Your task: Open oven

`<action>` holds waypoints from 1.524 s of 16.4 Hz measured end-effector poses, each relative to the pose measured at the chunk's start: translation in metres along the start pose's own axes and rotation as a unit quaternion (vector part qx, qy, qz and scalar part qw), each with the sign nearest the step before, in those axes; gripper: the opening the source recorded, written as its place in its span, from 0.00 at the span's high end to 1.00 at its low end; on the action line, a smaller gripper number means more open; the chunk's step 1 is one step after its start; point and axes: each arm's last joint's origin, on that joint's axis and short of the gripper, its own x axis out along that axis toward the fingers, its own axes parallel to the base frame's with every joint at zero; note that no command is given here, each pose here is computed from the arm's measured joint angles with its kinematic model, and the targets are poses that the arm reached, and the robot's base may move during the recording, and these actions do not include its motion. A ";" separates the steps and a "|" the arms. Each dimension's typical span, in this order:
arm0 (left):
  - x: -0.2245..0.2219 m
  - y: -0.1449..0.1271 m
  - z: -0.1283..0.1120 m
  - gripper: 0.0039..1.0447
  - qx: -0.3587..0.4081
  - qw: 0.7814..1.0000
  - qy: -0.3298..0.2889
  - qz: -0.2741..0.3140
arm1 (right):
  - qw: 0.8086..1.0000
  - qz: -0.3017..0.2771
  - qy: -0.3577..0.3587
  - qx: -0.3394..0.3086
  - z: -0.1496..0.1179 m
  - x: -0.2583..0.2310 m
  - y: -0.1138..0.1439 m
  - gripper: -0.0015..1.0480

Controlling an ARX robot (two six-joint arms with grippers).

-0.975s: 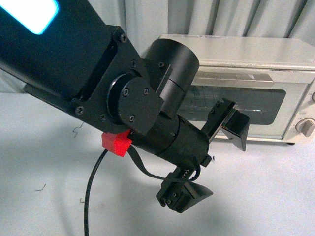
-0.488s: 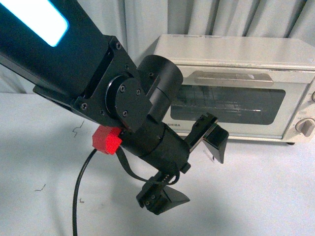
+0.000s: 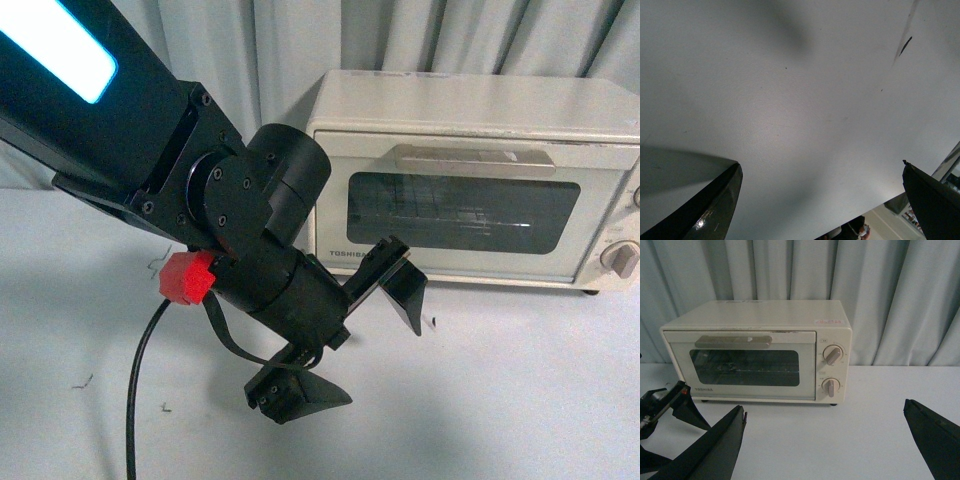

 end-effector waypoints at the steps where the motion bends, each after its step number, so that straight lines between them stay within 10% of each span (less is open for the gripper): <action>1: -0.001 0.002 0.000 0.06 0.005 1.000 0.001 -0.001 | 1.000 0.000 0.000 0.000 0.000 0.000 0.000 0.06; 25: -0.009 0.013 -0.022 0.06 -0.049 0.998 -0.047 0.015 | 1.000 -0.008 0.016 0.012 -0.007 -0.001 0.012 0.06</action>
